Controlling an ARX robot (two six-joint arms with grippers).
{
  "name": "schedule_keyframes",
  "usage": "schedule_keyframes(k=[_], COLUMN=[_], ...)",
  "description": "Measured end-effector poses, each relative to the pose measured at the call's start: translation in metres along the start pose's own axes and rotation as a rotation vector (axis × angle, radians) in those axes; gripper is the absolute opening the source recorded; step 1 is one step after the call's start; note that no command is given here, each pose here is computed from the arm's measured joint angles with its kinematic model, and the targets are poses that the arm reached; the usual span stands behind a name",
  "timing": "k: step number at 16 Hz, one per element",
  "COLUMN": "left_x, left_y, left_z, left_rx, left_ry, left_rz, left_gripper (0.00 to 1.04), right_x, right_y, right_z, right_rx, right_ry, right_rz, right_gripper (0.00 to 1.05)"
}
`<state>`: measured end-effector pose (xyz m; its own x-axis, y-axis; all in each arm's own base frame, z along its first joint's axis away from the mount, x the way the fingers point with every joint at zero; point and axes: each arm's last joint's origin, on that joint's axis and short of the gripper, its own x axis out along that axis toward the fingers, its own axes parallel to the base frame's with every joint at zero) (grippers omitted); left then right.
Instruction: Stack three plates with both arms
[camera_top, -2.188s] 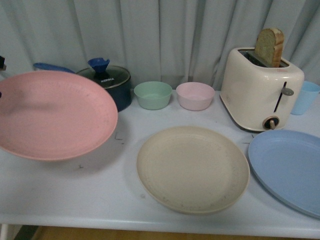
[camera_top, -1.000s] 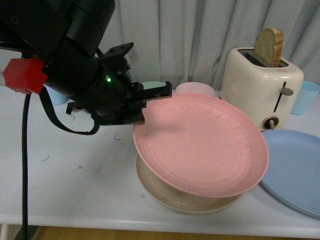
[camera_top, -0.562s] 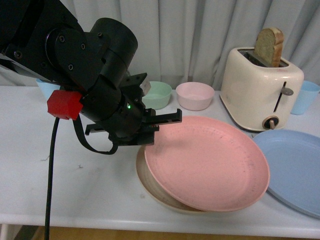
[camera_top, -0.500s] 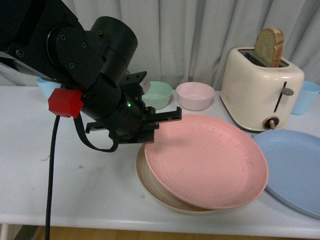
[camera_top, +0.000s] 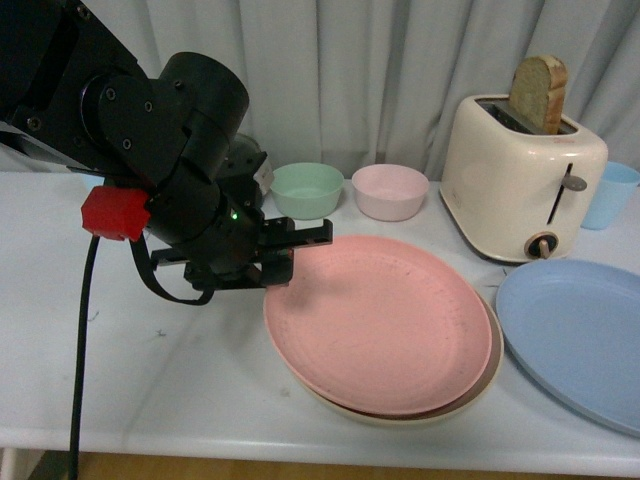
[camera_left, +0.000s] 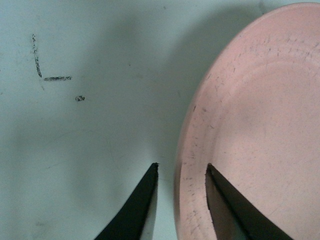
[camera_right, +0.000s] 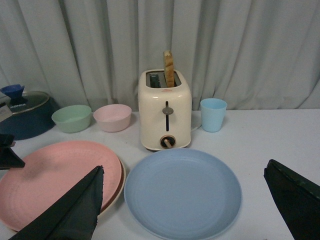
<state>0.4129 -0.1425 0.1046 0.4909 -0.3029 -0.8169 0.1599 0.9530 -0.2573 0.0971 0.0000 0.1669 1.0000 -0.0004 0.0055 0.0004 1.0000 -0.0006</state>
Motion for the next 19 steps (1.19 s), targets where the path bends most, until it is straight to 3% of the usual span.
schedule_keyframes(k=[4, 6, 8, 10, 14, 15, 16, 17, 19], left_x=[-0.004, -0.021, -0.038, -0.072, -0.175, -0.183, -0.172, -0.16, -0.193], left_y=[0.0, -0.003, -0.006, -0.011, -0.026, -0.028, -0.017, 0.007, 0.032], left_z=[-0.001, 0.005, 0.007, 0.005, 0.004, 0.007, -0.006, -0.043, -0.07], left_rx=[0.001, 0.005, 0.031, 0.075, 0.151, 0.159, 0.16, 0.148, 0.122], left_ry=[-0.001, -0.041, -0.088, -0.187, -0.55, -0.581, -0.841, -0.877, -1.052], left_rz=[-0.002, -0.013, -0.017, 0.001, 0.003, 0.0, 0.168, 0.262, 0.289], left_gripper=[0.59, 0.84, 1.0, 0.98, 0.98, 0.98, 0.83, 0.68, 0.41], right_x=[0.0, 0.0, 0.0, 0.0, 0.0, 0.0, 0.0, 0.0, 0.0], right_y=[0.0, 0.0, 0.0, 0.0, 0.0, 0.0, 0.0, 0.0, 0.0], right_z=[0.0, 0.0, 0.0, 0.0, 0.0, 0.0, 0.0, 0.0, 0.0], right_rx=[0.0, 0.0, 0.0, 0.0, 0.0, 0.0, 0.0, 0.0, 0.0], right_ry=[0.0, 0.0, 0.0, 0.0, 0.0, 0.0, -0.001, 0.002, 0.0], right_rz=[0.0, 0.0, 0.0, 0.0, 0.0, 0.0, 0.0, -0.001, 0.0], right_gripper=[0.98, 0.98, 0.98, 0.98, 0.98, 0.98, 0.98, 0.98, 0.98])
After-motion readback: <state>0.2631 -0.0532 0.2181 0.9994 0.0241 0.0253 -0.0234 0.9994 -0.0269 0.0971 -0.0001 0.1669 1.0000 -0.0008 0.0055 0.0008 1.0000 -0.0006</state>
